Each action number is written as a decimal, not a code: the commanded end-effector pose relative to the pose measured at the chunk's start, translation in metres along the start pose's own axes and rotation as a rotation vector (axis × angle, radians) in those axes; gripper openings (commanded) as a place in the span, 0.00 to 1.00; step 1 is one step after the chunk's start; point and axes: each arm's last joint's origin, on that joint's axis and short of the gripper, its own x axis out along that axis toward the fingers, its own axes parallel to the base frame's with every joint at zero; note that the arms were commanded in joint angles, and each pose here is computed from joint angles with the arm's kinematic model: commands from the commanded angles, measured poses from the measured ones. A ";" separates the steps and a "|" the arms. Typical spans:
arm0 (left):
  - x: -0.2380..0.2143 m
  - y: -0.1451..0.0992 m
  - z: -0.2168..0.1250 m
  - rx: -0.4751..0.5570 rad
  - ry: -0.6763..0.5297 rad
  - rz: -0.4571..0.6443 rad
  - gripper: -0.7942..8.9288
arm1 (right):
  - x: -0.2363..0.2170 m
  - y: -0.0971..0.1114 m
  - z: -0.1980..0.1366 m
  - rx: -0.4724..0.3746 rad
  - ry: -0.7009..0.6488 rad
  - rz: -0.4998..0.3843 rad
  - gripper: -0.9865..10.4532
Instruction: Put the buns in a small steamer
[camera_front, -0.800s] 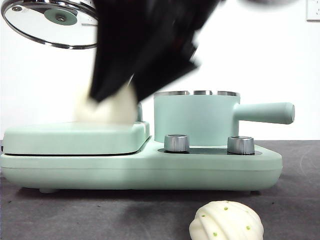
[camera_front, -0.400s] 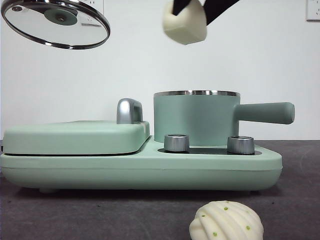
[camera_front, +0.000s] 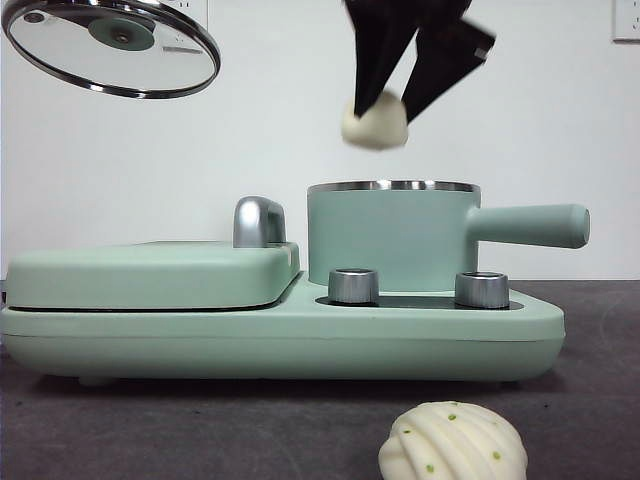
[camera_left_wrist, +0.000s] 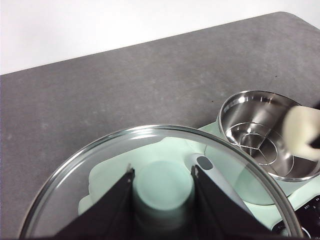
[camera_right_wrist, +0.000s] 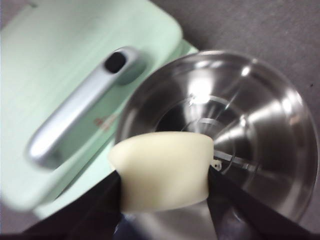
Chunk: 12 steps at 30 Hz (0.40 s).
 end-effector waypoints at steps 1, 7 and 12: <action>-0.003 -0.001 0.008 0.020 -0.047 -0.003 0.09 | 0.019 -0.005 0.009 -0.024 0.005 -0.001 0.29; -0.003 -0.001 0.008 0.021 -0.048 -0.003 0.09 | 0.057 -0.018 0.012 -0.012 0.029 -0.014 0.29; -0.003 -0.001 0.009 0.025 -0.051 -0.003 0.09 | 0.075 -0.025 0.013 -0.009 0.024 -0.021 0.29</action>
